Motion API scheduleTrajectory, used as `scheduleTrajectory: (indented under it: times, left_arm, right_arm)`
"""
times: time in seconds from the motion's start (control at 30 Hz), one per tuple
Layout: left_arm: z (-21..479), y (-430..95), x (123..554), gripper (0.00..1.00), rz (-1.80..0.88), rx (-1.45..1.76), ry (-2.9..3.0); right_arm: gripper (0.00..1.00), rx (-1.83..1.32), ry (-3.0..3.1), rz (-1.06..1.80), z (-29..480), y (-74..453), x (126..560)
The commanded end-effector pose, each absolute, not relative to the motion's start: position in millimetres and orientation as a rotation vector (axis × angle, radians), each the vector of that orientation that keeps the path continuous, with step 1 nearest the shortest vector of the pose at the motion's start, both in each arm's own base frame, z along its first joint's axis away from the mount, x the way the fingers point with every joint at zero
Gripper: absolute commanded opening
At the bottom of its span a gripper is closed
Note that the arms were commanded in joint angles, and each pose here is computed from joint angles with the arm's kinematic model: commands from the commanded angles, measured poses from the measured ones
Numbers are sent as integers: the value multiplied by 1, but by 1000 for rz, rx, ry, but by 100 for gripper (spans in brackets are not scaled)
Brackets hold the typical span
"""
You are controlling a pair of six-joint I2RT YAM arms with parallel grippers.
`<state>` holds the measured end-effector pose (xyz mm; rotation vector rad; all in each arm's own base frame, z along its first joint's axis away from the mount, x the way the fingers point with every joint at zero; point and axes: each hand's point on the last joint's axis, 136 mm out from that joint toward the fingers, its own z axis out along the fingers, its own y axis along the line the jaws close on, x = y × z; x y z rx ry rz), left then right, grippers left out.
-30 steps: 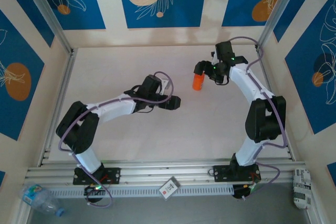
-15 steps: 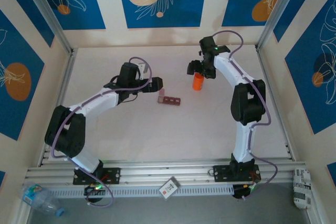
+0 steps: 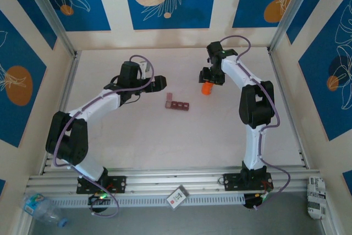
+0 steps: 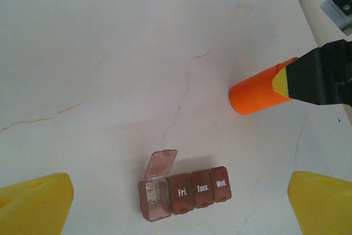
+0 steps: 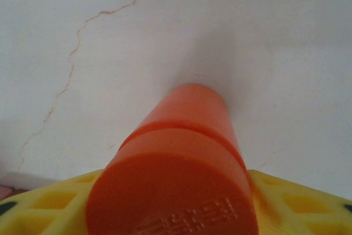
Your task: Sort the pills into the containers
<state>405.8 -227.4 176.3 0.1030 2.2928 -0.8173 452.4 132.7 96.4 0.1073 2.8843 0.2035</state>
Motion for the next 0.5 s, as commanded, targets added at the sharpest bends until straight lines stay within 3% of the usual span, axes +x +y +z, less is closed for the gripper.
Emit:
scheduleTrajectory:
  times: [0.0,0.17,0.37,0.47]
  left_arm:
    - [198,-227,410,100,-851,120,2246]
    - [200,-227,414,100,-876,116,2239]
    - [199,-238,416,100,-976,128,2236]
    - [195,-245,417,100,-1044,103,2241]
  right_arm:
    - [55,99,2911,212,87,137,447]
    - [54,97,2919,208,85,138,446]
    - [33,94,2931,204,85,137,442]
    - [29,89,2913,241,94,142,442]
